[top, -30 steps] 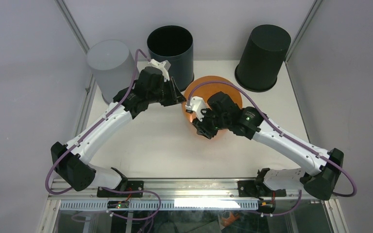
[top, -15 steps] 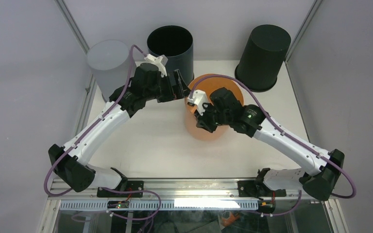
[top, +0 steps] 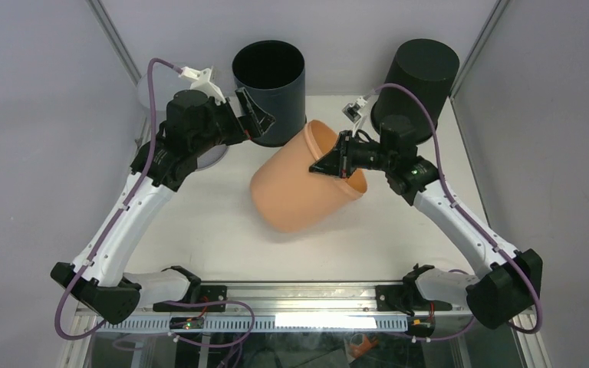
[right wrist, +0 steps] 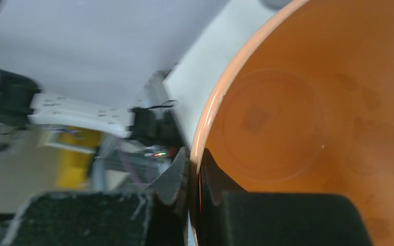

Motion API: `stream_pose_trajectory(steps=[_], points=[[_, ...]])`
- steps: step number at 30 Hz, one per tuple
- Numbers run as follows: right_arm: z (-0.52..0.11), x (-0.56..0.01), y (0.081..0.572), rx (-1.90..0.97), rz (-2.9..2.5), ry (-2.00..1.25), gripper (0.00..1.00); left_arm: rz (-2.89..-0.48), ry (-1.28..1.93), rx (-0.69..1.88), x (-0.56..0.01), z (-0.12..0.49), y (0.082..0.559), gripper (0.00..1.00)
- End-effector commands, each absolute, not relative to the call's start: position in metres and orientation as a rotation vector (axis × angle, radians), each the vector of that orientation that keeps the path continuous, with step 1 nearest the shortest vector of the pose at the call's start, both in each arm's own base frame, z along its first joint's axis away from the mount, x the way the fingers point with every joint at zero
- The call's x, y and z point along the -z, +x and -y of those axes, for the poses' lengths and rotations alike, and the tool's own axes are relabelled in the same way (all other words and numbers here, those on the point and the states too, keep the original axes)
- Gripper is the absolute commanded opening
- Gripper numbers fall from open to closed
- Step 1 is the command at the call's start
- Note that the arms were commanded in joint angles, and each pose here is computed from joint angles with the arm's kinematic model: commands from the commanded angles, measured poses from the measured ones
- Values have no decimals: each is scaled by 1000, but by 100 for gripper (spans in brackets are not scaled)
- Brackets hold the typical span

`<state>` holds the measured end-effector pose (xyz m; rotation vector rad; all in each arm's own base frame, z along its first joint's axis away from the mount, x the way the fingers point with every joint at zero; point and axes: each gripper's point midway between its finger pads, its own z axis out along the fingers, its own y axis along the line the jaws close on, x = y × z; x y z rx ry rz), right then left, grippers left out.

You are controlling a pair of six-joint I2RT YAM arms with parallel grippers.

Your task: Turn the large container upside down

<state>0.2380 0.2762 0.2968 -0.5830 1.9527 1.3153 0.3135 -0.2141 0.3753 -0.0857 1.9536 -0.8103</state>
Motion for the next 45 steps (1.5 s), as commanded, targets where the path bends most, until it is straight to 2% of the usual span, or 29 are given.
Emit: stream_pose_trajectory(steps=[1,6,13,22,28,45], points=[[-293,-337,205,-1810,-1854,-501,0,-1894,-130,754,-391,189,313,99],[-297,-339,206,-2086,-1764,-324,0,-1835,-160,718,-410,169,309,99],[-299,-333,224,-2242,-1675,-124,0,-1802,-159,696,-424,160,304,99],[-289,-281,247,-2230,-1778,144,0,-1862,-158,735,-404,170,306,99],[-265,-269,259,-2362,-1674,347,0,-1869,-144,748,-402,174,308,99],[-235,-196,271,-2246,-1791,711,0,-1889,-126,766,-397,182,314,99]])
